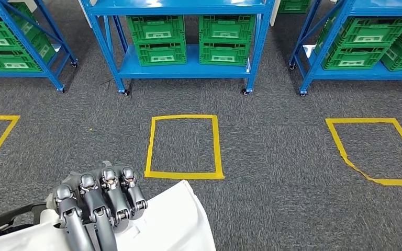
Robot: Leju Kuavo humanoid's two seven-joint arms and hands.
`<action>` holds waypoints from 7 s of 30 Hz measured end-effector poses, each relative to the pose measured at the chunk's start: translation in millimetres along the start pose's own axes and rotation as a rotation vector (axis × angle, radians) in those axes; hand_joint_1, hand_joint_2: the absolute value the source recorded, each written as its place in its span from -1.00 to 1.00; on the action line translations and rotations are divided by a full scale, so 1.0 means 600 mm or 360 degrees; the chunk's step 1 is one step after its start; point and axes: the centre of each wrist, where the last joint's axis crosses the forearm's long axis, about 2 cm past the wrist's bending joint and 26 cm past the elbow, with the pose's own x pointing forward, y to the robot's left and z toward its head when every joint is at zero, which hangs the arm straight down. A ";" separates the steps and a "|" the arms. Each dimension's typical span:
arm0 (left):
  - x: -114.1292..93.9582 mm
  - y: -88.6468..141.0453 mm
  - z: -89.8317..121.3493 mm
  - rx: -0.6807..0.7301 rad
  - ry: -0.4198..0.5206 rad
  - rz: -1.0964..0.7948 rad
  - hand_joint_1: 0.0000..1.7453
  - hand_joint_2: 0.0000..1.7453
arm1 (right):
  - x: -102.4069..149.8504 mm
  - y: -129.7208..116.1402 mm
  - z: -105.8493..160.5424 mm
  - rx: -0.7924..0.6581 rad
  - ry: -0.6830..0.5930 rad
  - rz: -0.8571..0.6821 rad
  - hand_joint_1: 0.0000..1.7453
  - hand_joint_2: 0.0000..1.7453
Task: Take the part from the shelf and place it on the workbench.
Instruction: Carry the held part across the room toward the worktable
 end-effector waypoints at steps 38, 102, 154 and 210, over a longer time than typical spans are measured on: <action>-0.007 -0.001 0.009 0.0031 0.0047 -0.0021 1.00 1.00 | 0.018 0.004 -0.007 0.0089 -0.0068 0.0038 -1.00 -1.00; -0.024 -0.008 0.012 -0.0013 0.0120 0.0120 1.00 1.00 | 0.038 0.002 -0.012 0.0206 -0.0072 0.0291 -1.00 -1.00; -0.037 0.000 0.032 -0.0080 0.0231 0.0393 1.00 1.00 | 0.046 0.062 -0.027 0.0406 -0.0115 0.0421 -1.00 -1.00; -0.029 -0.004 0.025 -0.0084 0.0272 0.0408 1.00 1.00 | 0.032 0.092 -0.027 0.0390 -0.0125 0.0227 -1.00 -1.00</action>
